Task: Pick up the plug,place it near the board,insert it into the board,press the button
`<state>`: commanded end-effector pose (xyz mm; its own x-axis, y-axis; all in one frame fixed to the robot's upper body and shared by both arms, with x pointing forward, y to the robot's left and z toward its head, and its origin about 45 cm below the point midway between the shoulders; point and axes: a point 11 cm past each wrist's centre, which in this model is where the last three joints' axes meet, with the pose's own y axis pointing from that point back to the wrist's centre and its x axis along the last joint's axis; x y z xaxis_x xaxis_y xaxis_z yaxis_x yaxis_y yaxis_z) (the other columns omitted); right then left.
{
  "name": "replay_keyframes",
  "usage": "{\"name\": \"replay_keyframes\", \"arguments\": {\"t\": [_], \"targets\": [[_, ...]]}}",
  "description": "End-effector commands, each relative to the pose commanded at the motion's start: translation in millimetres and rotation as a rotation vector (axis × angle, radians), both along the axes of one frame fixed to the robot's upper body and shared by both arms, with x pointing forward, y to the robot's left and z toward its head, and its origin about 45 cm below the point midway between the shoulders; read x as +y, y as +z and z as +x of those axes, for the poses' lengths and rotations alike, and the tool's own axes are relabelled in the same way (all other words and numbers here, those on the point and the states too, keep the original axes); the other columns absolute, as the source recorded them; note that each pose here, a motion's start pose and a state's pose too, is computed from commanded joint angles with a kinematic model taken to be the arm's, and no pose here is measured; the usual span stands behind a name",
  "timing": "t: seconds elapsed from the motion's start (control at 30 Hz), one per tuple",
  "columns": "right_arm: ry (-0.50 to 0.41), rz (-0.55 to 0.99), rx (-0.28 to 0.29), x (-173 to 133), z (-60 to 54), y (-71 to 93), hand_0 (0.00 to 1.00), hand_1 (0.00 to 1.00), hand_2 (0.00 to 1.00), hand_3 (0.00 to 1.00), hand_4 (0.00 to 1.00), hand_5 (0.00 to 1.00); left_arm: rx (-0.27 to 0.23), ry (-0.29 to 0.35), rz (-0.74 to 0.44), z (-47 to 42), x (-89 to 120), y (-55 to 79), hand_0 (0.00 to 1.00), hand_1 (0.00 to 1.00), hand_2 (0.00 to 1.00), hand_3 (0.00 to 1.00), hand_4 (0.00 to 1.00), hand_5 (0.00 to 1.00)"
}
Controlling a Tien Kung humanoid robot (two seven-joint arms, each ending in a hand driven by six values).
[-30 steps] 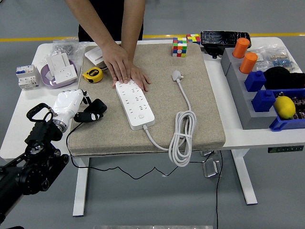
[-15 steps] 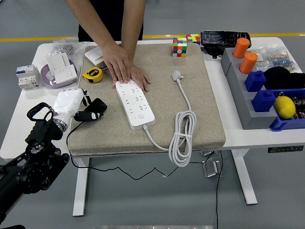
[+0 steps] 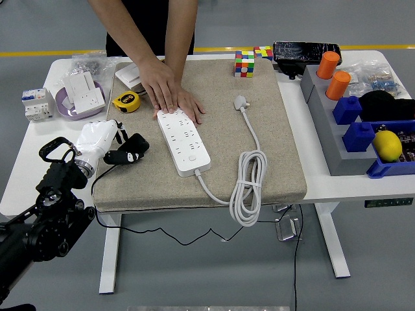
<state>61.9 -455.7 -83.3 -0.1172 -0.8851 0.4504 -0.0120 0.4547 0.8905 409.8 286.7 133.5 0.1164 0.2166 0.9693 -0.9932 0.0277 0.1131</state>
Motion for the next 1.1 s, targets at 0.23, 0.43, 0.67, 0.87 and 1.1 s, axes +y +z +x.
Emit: {"name": "replay_keyframes", "arguments": {"t": [0.23, 0.43, 0.67, 0.87, 1.1], "targets": [[0.0, 0.0, -0.002, 0.0, 0.8, 0.1, 0.894, 0.811, 0.781, 0.817, 0.998, 0.998, -0.003, -0.004, -0.001, 0.9, -1.2, 1.4, 0.543, 0.591, 0.496, 0.513, 0.904, 0.349], [-0.001, -0.001, -0.002, -0.6, 1.2, 0.4, 0.894, 0.811, 0.781, 0.817, 0.998, 0.998, 0.005, -0.01, -0.001, 1.7, -2.9, 1.6, 0.549, 0.621, 0.558, 0.561, 0.947, 0.366], [0.0, -0.003, 0.0, -0.9, 0.1, 0.3, 0.894, 0.81, 0.781, 0.817, 0.998, 0.998, 0.012, -0.04, -0.01, 2.4, -11.9, 3.3, 0.62, 0.693, 0.673, 0.704, 0.998, 0.369], [0.002, -0.002, 0.001, -0.5, 0.2, 0.1, 0.894, 0.811, 0.781, 0.817, 0.998, 0.998, 0.01, -0.023, -0.053, 4.8, -13.4, 4.7, 0.643, 0.705, 0.679, 0.715, 0.997, 0.362], [-0.001, -0.004, 0.002, -1.3, -0.7, 0.3, 0.895, 0.811, 0.781, 0.817, 0.998, 0.998, 0.016, -0.012, -0.063, 4.5, -13.1, 1.9, 0.589, 0.664, 0.558, 0.598, 0.976, 0.357]]}}
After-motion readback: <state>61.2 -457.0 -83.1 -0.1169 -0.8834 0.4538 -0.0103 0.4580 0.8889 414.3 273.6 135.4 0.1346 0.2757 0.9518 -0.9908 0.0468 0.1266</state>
